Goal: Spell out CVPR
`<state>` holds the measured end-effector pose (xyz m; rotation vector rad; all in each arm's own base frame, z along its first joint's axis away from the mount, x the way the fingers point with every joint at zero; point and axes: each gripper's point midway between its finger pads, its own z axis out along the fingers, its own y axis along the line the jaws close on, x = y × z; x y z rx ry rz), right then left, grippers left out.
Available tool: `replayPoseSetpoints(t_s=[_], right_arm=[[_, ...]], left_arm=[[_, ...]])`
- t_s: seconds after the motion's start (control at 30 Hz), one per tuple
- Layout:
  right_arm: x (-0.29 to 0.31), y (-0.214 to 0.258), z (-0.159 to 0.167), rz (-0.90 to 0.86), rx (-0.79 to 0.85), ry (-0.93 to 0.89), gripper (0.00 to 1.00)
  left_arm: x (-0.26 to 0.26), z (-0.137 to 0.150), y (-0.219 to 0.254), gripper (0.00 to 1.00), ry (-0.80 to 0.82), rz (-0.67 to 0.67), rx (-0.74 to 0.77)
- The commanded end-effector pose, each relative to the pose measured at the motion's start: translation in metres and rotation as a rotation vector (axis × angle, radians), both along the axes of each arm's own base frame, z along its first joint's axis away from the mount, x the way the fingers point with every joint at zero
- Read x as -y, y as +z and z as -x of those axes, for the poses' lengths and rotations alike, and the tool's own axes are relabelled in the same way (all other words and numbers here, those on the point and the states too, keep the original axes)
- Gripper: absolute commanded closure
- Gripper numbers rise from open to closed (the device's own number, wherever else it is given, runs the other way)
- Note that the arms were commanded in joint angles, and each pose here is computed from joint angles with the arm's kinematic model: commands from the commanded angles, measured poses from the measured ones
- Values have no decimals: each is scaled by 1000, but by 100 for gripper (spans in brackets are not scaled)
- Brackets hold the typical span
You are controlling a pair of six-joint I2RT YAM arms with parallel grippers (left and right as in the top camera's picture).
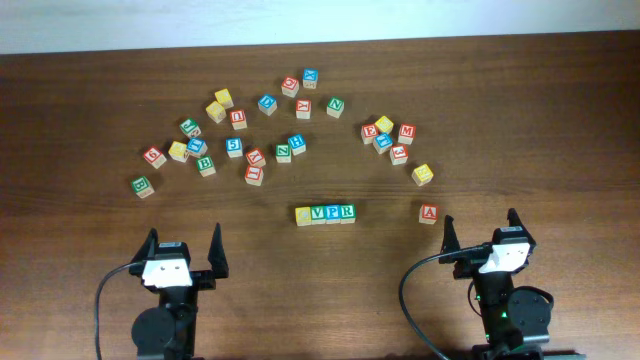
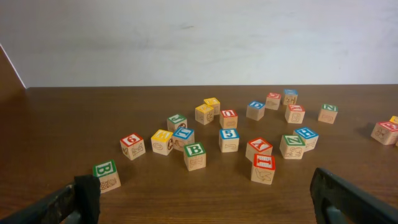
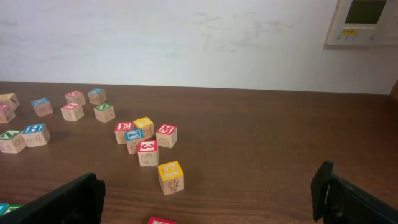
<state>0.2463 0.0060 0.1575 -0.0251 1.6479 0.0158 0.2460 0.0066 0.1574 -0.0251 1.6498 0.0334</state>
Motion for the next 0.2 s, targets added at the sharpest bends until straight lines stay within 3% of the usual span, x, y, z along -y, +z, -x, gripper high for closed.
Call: replayPoseSetpoints(t_s=[0.0, 0.17], right_arm=[[4, -2, 0, 7, -2, -20, 2], [4, -2, 0, 7, -2, -20, 2]], left_arm=[[0, 0, -1, 1, -5, -3, -1], [0, 0, -1, 1, -5, -3, -1]])
